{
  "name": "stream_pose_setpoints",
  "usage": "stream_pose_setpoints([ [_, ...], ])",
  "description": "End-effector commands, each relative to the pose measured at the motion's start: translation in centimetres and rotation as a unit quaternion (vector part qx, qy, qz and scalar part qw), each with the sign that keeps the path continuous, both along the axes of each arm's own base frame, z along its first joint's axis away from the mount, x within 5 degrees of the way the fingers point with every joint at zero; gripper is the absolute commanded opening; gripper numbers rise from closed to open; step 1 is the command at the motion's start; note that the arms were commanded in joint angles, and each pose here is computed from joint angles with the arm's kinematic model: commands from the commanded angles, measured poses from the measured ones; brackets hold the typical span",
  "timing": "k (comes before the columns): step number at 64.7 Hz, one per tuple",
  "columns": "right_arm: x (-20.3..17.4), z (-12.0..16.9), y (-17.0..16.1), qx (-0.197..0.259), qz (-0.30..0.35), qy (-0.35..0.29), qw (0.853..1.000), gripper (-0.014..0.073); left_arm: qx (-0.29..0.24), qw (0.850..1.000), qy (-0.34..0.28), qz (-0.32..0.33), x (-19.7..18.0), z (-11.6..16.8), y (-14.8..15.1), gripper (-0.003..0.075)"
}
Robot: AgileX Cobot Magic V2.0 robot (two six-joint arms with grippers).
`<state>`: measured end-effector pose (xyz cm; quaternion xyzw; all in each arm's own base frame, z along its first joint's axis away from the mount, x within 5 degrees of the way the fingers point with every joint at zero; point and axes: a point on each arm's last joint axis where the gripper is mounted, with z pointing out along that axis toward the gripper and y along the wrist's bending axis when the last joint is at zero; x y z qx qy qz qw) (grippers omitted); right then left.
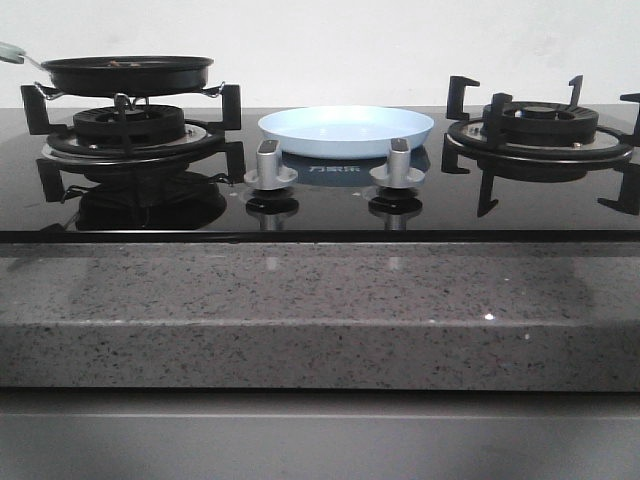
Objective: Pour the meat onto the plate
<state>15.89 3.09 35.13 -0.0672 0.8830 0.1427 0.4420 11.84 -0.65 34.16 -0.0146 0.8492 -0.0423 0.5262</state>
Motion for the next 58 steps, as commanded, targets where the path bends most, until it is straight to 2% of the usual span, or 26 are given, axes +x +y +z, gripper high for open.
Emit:
stream_pose_setpoints([
  [1,2.5,2.0,0.2,0.011,0.007,-0.021,1.000,0.0434,-0.004,0.999,-0.044,0.001,0.4,1.4,0.0,0.0512],
  [13,7.4,3.2,1.3,-0.003,0.042,0.004,0.999,0.0434,-0.011,0.999,-0.044,-0.002,0.4,1.4,-0.1,0.0512],
  [26,12.8,4.2,3.3,-0.011,0.071,0.002,0.997,0.0434,-0.012,0.998,-0.043,-0.046,0.3,1.4,-1.2,0.0512],
  [39,18.1,3.8,5.1,-0.023,0.097,0.020,0.995,0.0434,0.010,0.993,-0.046,-0.107,0.0,1.3,-2.4,0.0512],
  [52,22.5,3.1,6.2,-0.035,0.112,0.047,0.992,0.0434,0.009,0.992,-0.046,-0.119,-0.1,1.3,-2.7,0.0512],
  [58,24.3,2.5,6.4,-0.060,0.096,0.063,0.992,0.0434,0.009,0.992,-0.046,-0.119,-0.1,1.3,-2.7,0.0512],
])
